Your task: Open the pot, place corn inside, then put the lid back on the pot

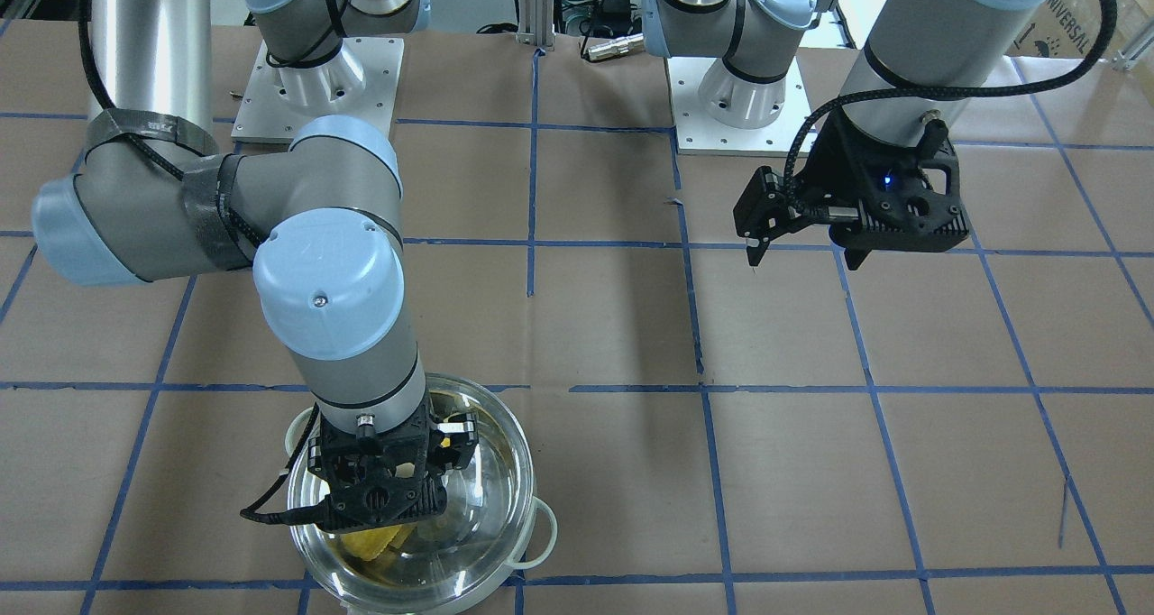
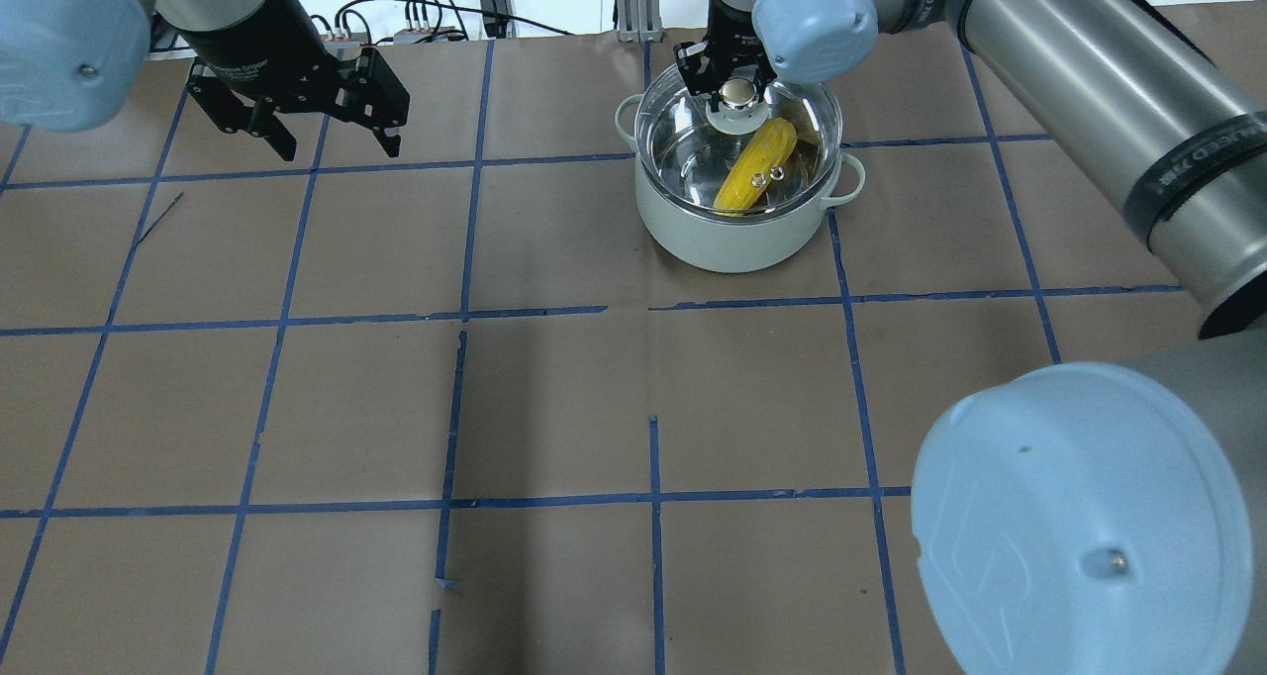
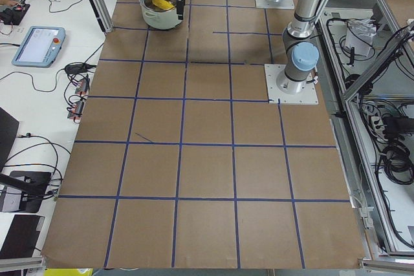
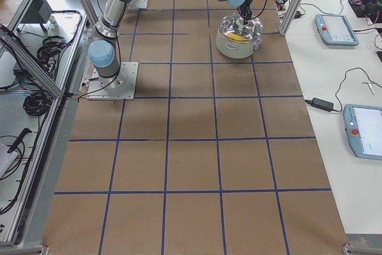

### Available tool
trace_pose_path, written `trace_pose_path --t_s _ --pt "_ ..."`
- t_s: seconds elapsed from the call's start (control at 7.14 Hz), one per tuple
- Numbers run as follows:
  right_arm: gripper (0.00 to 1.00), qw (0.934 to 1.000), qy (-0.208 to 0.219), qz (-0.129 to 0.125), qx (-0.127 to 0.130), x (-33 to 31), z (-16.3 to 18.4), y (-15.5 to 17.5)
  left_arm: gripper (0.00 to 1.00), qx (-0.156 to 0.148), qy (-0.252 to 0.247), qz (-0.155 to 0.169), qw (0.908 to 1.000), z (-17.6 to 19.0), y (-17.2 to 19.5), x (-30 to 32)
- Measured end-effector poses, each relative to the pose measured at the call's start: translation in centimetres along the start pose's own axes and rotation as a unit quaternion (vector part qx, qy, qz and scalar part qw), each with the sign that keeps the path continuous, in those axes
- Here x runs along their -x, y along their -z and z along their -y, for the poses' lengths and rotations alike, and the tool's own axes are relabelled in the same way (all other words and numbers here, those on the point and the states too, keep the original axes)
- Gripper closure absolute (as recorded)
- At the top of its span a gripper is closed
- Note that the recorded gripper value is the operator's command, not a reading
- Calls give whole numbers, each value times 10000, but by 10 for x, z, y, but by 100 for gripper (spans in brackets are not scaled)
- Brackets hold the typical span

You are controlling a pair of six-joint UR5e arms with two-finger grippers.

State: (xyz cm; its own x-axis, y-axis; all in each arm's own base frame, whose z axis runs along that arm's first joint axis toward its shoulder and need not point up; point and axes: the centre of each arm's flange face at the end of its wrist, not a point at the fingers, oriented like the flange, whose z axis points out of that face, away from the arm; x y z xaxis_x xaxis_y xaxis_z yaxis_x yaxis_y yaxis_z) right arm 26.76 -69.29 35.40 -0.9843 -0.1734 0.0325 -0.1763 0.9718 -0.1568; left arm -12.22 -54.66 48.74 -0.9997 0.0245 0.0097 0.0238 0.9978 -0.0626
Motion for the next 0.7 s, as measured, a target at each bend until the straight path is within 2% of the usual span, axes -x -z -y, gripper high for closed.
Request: trace_pose_path --t_s 0.56,0.7 --pt "80 10000 -5 -5 54 -1 -5 -7 0 -1 0 -3 10000 0 0 0" --pt "25 10000 -9 -4 55 -1 -5 -7 0 -2 0 -3 10000 0 0 0"
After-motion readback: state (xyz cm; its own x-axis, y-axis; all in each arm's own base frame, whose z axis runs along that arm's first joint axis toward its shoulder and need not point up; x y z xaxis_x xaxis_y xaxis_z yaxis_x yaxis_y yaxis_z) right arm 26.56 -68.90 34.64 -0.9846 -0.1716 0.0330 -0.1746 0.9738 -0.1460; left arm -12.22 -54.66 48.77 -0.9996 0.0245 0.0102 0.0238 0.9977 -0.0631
